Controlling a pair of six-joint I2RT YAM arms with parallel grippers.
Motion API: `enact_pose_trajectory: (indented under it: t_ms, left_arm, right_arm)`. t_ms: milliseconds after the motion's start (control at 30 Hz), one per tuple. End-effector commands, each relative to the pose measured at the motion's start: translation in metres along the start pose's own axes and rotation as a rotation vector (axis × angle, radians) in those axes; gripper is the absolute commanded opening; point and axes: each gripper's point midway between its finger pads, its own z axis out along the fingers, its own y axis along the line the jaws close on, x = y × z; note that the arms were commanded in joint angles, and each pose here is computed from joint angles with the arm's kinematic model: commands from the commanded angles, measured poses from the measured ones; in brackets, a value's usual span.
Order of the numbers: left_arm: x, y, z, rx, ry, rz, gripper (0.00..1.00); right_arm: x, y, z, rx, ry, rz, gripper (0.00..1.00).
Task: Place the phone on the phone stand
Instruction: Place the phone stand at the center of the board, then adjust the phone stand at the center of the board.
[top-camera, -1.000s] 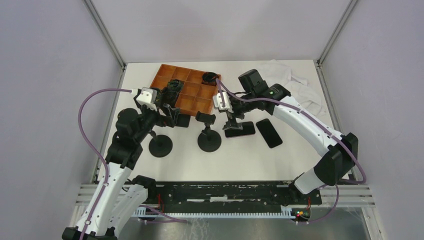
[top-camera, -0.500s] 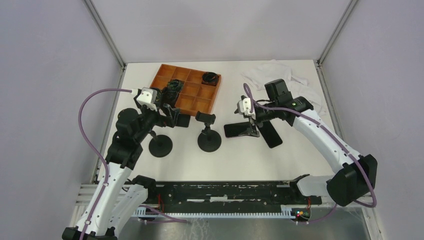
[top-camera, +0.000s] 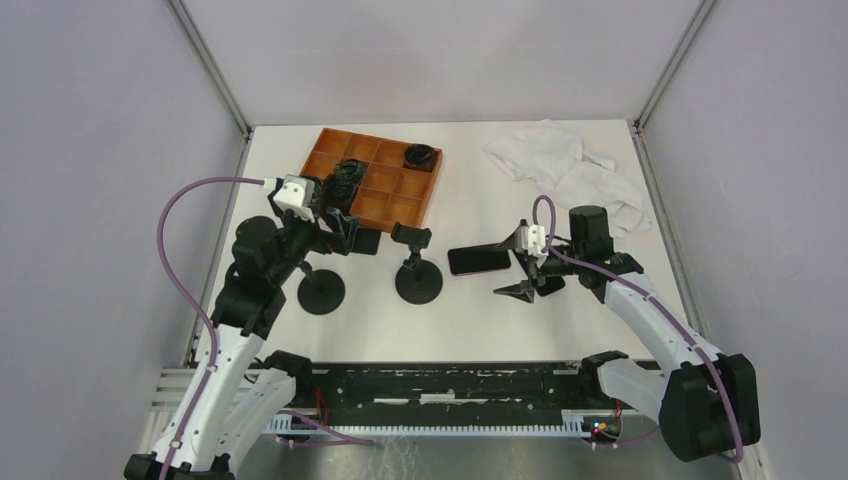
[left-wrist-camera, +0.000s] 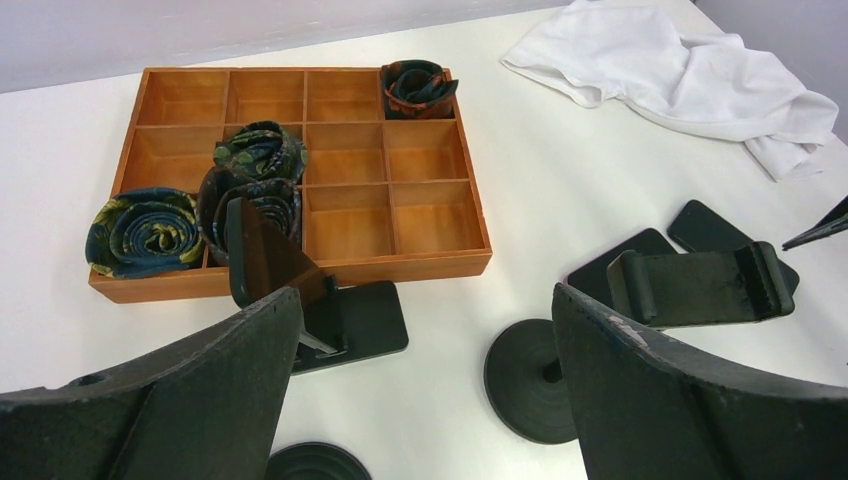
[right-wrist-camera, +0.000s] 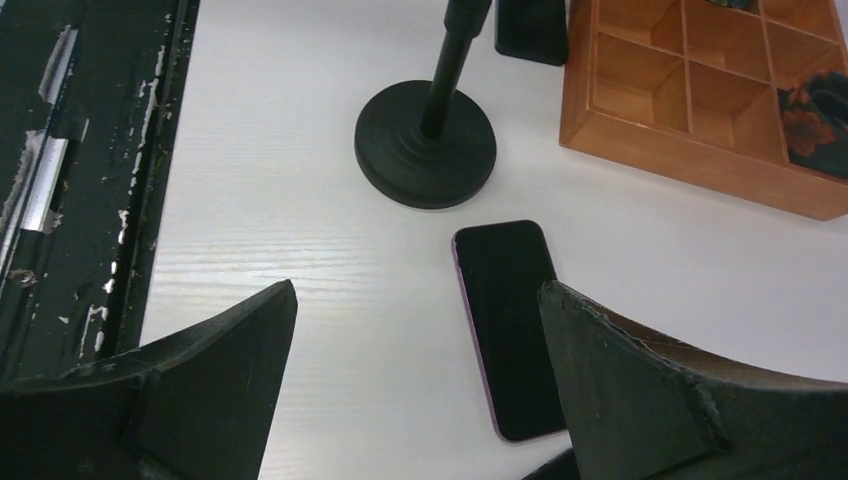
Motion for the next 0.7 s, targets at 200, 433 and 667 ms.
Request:
enact_pose_trajectory:
  t_ms: [200, 433, 667]
  left_arm:
    - [-0.003, 0.002, 0.002, -0.004, -0.014, 0.047, 1.0]
    - [-0.003, 0.002, 0.002, -0.004, -0.013, 0.047, 1.0]
    - [-0.003, 0.002, 0.002, -0.002, -0.012, 0.048, 1.0]
  right_arm:
    - [0.013, -0.014, -0.004, 0.057, -0.01, -0.097, 0.98]
    - [0.037, -0.016, -0.006, 0.062, 0.073, -0.117, 0.98]
    - [0.066, -0.01, -0.007, 0.02, 0.164, -0.207, 0.98]
